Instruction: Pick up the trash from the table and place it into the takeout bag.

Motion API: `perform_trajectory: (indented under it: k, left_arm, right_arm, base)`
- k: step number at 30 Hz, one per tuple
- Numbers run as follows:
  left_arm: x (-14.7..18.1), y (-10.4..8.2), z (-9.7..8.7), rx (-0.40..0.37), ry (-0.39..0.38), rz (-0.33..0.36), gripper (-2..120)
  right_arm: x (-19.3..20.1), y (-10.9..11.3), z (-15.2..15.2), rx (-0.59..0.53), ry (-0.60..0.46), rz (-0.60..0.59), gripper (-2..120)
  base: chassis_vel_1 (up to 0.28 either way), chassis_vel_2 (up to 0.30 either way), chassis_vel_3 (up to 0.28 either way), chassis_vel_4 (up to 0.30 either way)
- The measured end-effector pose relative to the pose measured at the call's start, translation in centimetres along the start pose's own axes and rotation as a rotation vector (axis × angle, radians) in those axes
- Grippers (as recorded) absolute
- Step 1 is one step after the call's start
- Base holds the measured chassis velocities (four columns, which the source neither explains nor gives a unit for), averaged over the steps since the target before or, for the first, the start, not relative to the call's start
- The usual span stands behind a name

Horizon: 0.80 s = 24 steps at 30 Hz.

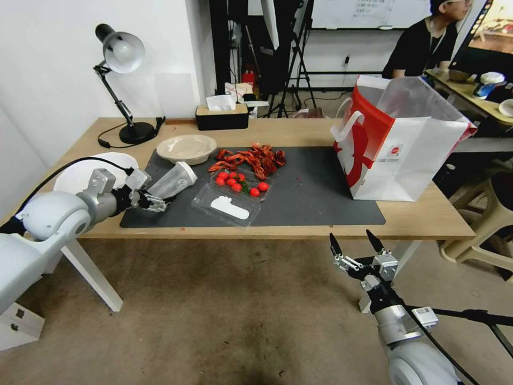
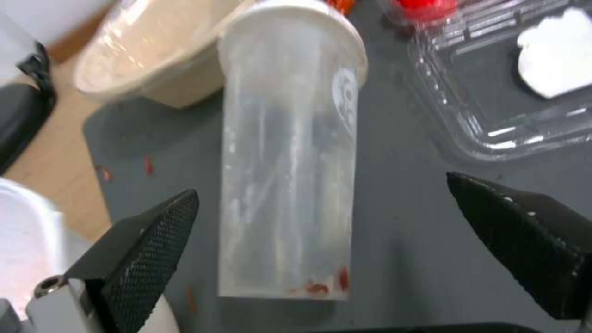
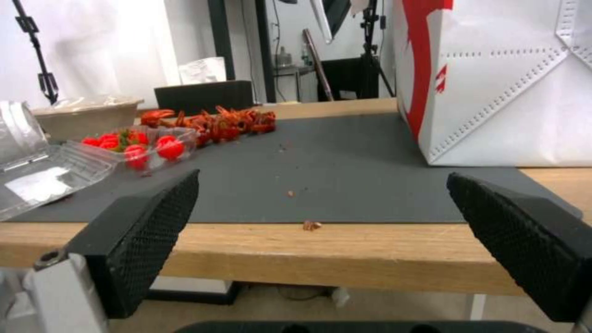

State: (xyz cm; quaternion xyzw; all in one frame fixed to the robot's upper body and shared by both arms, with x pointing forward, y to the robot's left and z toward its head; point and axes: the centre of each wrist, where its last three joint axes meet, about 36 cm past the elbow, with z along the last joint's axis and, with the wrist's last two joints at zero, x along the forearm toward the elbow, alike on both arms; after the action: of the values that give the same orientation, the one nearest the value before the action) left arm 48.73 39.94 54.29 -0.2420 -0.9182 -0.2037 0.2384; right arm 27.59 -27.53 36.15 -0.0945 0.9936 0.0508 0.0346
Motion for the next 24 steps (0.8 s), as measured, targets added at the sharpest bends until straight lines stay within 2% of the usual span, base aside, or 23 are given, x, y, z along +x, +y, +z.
perform_trajectory:
  k: [9,19,21,22,24]
  left_arm:
    - [-2.3,-0.2,-1.2,0.004,0.071,0.027,100]
    - [-3.5,0.1,-1.5,0.030,0.124,0.005,100]
    - [-3.5,0.1,-1.6,0.030,0.127,0.006,98]
    - [-3.7,-0.1,-2.0,0.037,0.130,0.005,85]
    - [-3.7,0.0,-2.1,0.039,0.131,0.004,81]
  right_arm:
    - [-0.1,-0.3,0.1,0.004,-0.001,0.004,100]
    - [-0.2,-0.8,0.3,0.005,0.001,0.016,100]
    - [-0.2,-0.8,0.3,0.006,0.000,0.016,100]
    - [-0.3,-0.9,0.2,0.008,-0.003,0.014,100]
    - [-0.4,-0.9,0.2,0.008,-0.004,0.014,100]
  base:
    - [0.000,0.000,0.000,0.000]
    - [0.000,0.000,0.000,0.000]
    - [0.000,0.000,0.000,0.000]
    - [0.000,0.000,0.000,0.000]
    - [0.000,0.000,0.000,0.000]
